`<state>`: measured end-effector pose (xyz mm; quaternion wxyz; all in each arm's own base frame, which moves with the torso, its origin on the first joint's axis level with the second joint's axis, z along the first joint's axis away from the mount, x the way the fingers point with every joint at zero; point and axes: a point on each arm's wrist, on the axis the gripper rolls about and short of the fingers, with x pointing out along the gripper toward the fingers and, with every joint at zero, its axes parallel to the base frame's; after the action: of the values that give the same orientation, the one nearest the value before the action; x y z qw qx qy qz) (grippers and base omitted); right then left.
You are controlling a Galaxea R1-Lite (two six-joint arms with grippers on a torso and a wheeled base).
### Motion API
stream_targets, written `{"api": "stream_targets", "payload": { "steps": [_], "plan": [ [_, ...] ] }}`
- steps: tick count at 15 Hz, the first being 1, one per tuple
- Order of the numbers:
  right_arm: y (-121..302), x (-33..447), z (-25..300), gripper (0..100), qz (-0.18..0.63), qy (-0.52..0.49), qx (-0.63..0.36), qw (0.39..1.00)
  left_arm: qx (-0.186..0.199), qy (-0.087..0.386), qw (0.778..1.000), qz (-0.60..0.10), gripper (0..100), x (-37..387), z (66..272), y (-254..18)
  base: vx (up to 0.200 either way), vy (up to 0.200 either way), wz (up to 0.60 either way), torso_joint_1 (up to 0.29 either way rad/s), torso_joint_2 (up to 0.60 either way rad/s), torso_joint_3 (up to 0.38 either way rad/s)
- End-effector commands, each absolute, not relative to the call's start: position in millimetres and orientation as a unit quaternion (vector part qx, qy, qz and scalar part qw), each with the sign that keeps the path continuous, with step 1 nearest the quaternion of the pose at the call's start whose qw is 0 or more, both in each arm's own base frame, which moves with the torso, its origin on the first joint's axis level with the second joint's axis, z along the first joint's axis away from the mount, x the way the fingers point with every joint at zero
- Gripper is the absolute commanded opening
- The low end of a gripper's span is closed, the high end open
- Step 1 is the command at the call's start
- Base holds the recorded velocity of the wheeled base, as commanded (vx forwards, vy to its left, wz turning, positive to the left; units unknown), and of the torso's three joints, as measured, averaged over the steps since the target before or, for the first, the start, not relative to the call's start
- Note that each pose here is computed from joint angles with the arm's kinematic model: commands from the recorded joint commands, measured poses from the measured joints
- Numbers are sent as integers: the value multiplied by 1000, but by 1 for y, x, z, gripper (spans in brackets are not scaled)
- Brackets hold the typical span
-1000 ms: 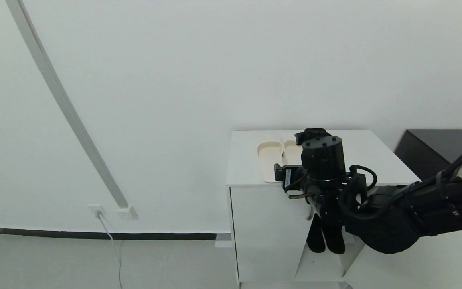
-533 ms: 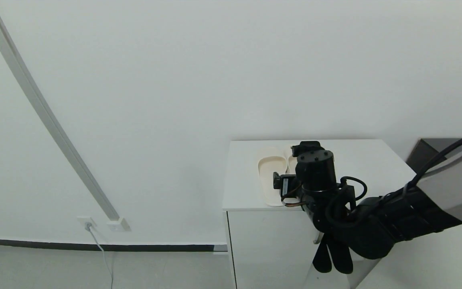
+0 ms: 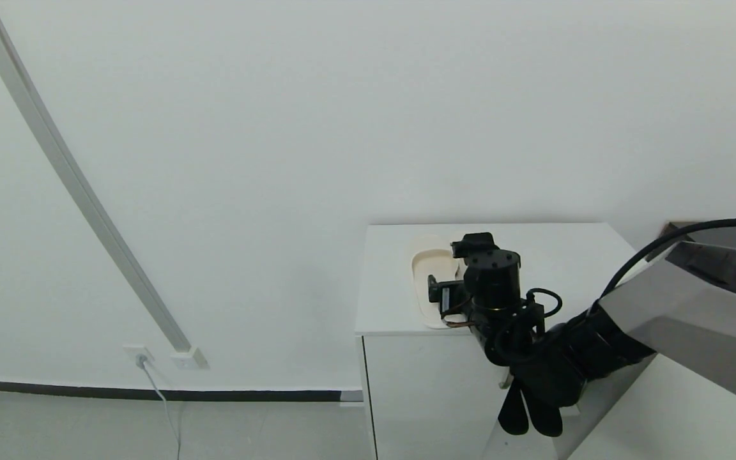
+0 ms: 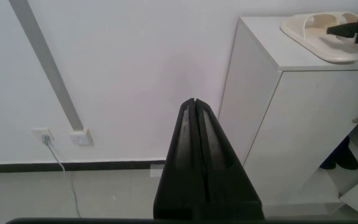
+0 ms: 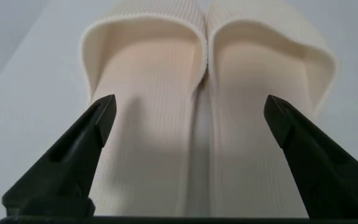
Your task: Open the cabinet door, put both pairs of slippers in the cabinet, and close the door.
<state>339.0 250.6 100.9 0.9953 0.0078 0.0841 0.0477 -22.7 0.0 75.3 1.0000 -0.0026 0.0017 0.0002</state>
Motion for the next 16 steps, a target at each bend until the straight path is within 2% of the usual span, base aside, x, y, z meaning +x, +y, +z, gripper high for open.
{"api": "stream_targets", "payload": {
  "steps": [1,14,15,16],
  "plan": [
    [250,358,88,100,43,86,7,995,-3,2,1000,1,0,-23,75,0,0,0,0,0,0,0],
    [251,413,106,100,31,84,16,996,-2,2,1000,0,0,-23,75,0,0,0,0,0,0,0],
    [250,414,107,0,29,83,17,996,-2,2,1000,0,0,-23,75,0,0,0,0,0,0,0],
    [249,415,107,0,28,83,17,996,-2,2,1000,0,0,-23,75,0,0,0,0,0,0,0]
  ]
}}
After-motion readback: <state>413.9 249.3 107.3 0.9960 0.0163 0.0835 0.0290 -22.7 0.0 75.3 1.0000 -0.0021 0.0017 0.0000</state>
